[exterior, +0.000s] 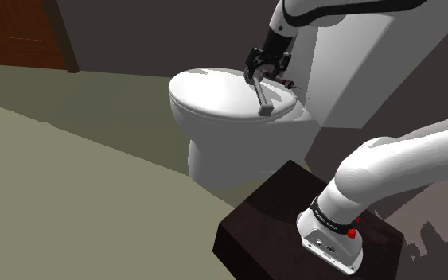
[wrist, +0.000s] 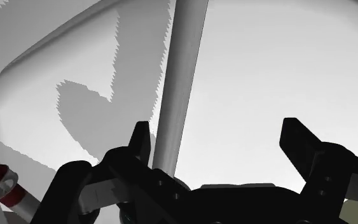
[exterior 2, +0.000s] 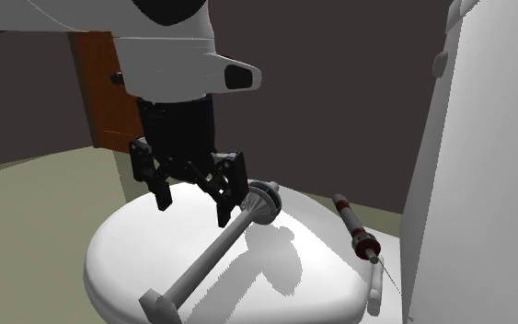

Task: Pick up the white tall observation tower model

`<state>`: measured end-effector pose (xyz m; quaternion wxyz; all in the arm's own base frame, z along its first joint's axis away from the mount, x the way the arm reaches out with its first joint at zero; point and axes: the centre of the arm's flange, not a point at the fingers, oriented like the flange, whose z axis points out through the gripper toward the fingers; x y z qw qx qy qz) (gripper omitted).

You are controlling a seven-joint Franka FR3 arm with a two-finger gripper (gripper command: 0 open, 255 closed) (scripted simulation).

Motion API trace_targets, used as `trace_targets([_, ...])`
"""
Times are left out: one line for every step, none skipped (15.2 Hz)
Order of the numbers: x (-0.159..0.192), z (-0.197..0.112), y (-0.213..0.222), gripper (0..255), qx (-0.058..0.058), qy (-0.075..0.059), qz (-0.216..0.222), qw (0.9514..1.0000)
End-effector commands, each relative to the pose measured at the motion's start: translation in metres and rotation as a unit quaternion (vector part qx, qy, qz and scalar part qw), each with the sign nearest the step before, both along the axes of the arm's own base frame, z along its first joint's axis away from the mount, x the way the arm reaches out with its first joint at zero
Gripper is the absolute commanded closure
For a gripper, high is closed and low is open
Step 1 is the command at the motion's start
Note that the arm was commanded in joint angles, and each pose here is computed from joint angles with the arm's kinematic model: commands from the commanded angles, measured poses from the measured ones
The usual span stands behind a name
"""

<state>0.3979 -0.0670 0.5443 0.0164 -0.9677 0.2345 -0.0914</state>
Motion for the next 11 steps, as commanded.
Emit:
trace_targets([0.014, -0.010, -0.017, 0, -0.002, -0.008, -0.039, 0.9992])
trace_targets([0.020, -0.015, -0.026, 0, -0.003, -0.011, -0.058, 0.9983])
trace_targets([0.026, -0.020, -0.035, 0, -0.004, -0.014, -0.076, 0.9970])
trace_targets([0.031, -0.024, -0.044, 0, -0.006, -0.017, -0.095, 0.9953])
trace_targets([0.032, -0.025, -0.045, 0, -0.006, -0.017, -0.097, 0.9951])
trace_targets([0.032, -0.030, -0.045, 0, -0.006, -0.017, -0.097, 0.9951])
trace_targets([0.032, -0.035, -0.045, 0, -0.006, -0.017, -0.097, 0.9951])
trace_targets([0.032, -0.041, -0.045, 0, -0.006, -0.017, -0.097, 0.9951])
trace_targets([0.032, -0.046, -0.045, 0, -0.006, -0.017, -0.097, 0.9951])
trace_targets([0.032, -0.051, -0.045, 0, -0.006, -0.017, -0.097, 0.9951])
trace_targets([0.032, -0.056, -0.045, 0, -0.006, -0.017, -0.097, 0.9951])
